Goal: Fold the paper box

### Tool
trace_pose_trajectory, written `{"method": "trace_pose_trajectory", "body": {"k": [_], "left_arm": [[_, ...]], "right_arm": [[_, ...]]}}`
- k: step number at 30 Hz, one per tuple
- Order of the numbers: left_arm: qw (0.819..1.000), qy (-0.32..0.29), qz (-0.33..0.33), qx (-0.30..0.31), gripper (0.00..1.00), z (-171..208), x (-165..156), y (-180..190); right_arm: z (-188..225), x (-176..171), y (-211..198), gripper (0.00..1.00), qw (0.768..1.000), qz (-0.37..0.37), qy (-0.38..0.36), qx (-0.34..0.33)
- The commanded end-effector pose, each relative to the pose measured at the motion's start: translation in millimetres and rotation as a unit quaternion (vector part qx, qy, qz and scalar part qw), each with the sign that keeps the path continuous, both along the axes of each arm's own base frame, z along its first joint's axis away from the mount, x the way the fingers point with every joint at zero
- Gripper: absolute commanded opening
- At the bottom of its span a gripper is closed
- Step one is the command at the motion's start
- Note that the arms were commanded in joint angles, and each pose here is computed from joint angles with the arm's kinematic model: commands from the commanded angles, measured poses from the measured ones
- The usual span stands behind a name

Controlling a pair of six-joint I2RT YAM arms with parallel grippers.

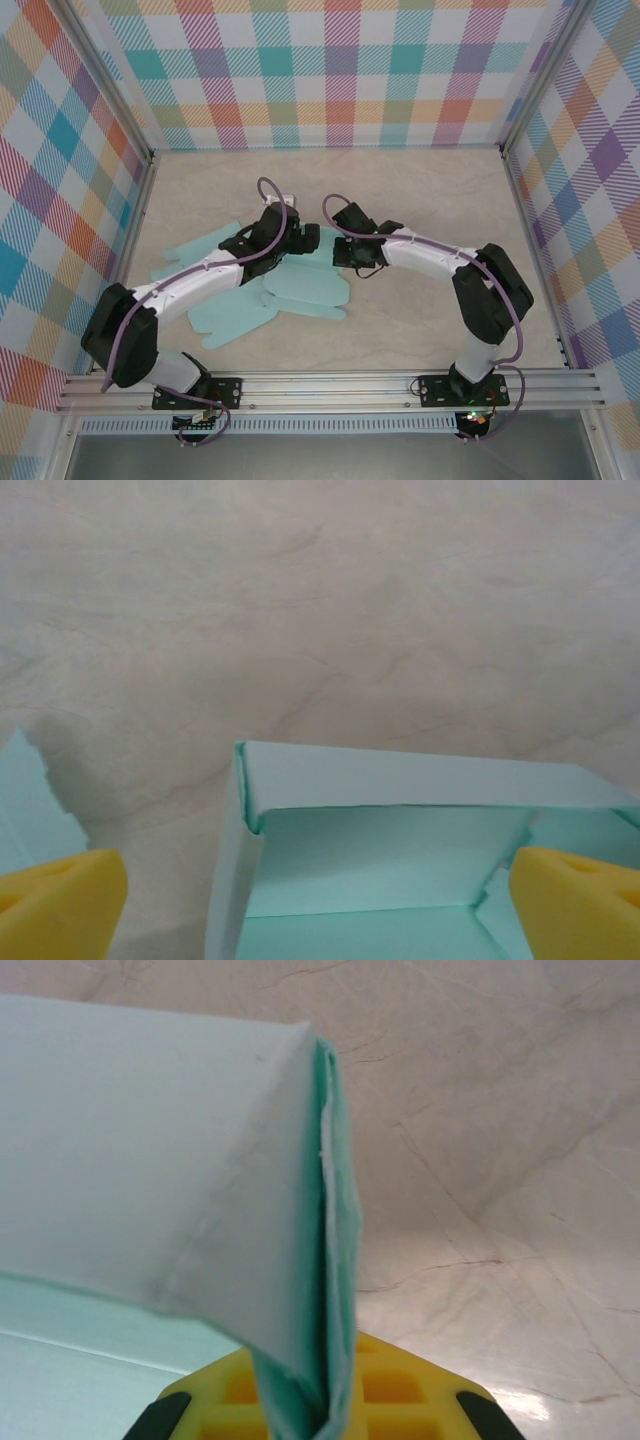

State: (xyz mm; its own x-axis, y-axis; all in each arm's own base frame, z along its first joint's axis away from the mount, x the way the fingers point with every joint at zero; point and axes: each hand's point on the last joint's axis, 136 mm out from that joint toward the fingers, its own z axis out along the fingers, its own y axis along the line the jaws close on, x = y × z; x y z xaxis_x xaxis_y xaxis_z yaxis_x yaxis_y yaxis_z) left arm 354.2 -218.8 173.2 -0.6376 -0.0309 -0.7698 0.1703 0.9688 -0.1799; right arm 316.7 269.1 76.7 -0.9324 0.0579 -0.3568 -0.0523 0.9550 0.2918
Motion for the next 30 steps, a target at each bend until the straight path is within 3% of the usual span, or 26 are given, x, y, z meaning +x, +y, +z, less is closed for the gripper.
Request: {"method": "trace_pose_trajectory", "body": {"k": [1, 10, 16, 23, 30], "left_arm": [[0.999, 0.027, -0.037, -0.022, 0.97, 14, -13, -9], [0.994, 0.1, -0.03, 0.033, 0.78, -32, -35, 5], [0.992, 0.105, -0.03, 0.07, 0.66, -56, -37, -5], [0.98, 0.111, -0.002, 0.164, 0.51, -81, -33, 6], [0.963, 0.093, 0.017, 0.253, 0.5, -80, -34, 14]], "right_arm": [[5, -12, -10, 0.0, 0.998, 0.037, 0.043, -0.013], [-3, -21, -27, 0.0, 0.994, 0.036, 0.099, 0.002], [-6, -20, -18, 0.0, 0.993, 0.039, 0.111, 0.019], [-11, -21, -14, 0.0, 0.992, 0.038, 0.12, 0.028], [-14, -19, -21, 0.0, 0.992, 0.033, 0.118, 0.007]]}}
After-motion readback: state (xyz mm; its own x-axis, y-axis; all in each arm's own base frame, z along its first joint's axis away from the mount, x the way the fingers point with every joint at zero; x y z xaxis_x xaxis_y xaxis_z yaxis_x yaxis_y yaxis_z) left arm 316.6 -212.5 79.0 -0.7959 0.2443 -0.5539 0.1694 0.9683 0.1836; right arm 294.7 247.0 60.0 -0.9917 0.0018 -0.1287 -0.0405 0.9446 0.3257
